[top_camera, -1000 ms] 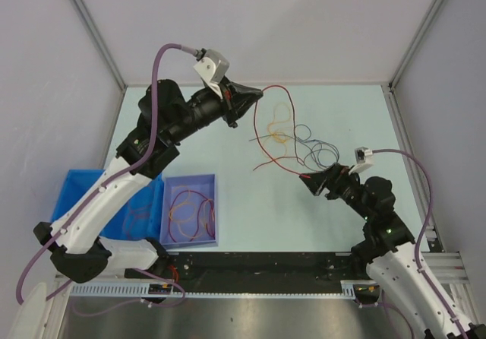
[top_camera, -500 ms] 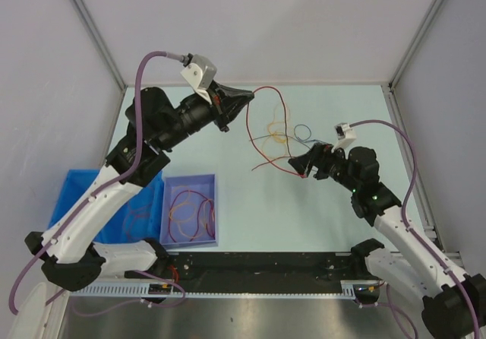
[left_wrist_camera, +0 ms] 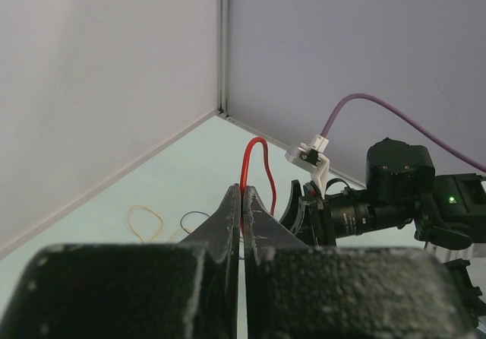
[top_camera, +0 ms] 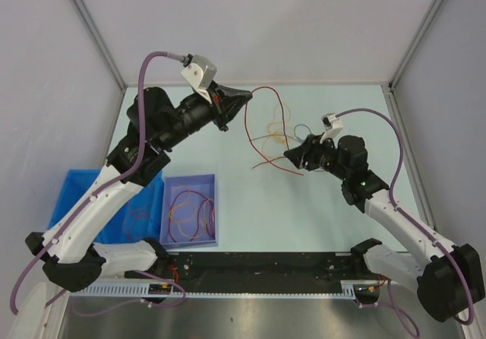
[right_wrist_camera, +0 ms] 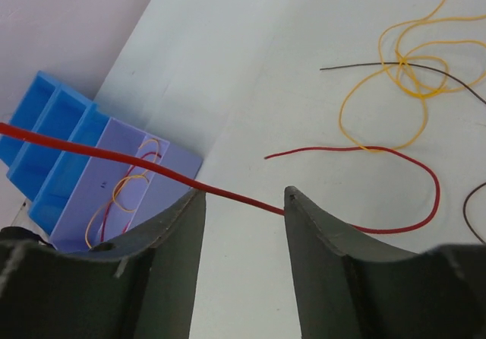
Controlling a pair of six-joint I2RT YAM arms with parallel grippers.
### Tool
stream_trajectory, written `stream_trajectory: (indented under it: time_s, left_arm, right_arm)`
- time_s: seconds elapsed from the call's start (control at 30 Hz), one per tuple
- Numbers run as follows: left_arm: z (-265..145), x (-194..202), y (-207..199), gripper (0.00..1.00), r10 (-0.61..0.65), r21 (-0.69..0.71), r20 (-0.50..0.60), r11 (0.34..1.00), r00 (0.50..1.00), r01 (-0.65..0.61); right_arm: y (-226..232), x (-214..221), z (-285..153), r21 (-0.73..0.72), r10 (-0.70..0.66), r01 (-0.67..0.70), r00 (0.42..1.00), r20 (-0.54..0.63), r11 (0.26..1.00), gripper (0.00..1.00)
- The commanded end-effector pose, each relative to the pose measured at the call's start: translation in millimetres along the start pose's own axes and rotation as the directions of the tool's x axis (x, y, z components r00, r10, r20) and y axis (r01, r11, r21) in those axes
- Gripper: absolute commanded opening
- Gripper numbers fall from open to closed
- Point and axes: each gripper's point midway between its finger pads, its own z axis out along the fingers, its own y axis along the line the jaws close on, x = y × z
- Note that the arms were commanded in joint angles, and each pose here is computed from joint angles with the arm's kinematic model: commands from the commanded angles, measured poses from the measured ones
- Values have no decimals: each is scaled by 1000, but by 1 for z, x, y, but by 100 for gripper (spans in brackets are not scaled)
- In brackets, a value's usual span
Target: Untangle the cables
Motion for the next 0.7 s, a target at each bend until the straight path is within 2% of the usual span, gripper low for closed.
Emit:
stream_trajectory:
  time_s: [0.0,0.13,0.17,0.23,0.43,0.67]
  left_arm:
    - [-4,-16,4,0,31,-14,55,999,998,-30]
    - [-5,-12,8,0,29,-28,47,999,998,-28]
    - [-6,-12,7,0,28,-26,50,999,998,-27]
    - [-7,-8,9,0,23,-34,45,999,999,-21]
    - [-16,0,13,0,12,-56,44,998,999,-9]
    - [-30,17,19,0,-1,-96,30,995,1000,4]
  right_arm:
    - [27,-35,3,-96,-56,65,994,95,993,47]
    - [36,-45,2,-117,-63,74,993,96,990,27]
    - [38,-46,2,-122,-67,78,993,95,989,16]
    - [44,-57,-1,-126,-72,86,991,114,988,1]
    - [65,-97,-17,-128,-99,126,975,198,984,0]
    - [110,-179,-51,-174,-103,170,936,337,970,0]
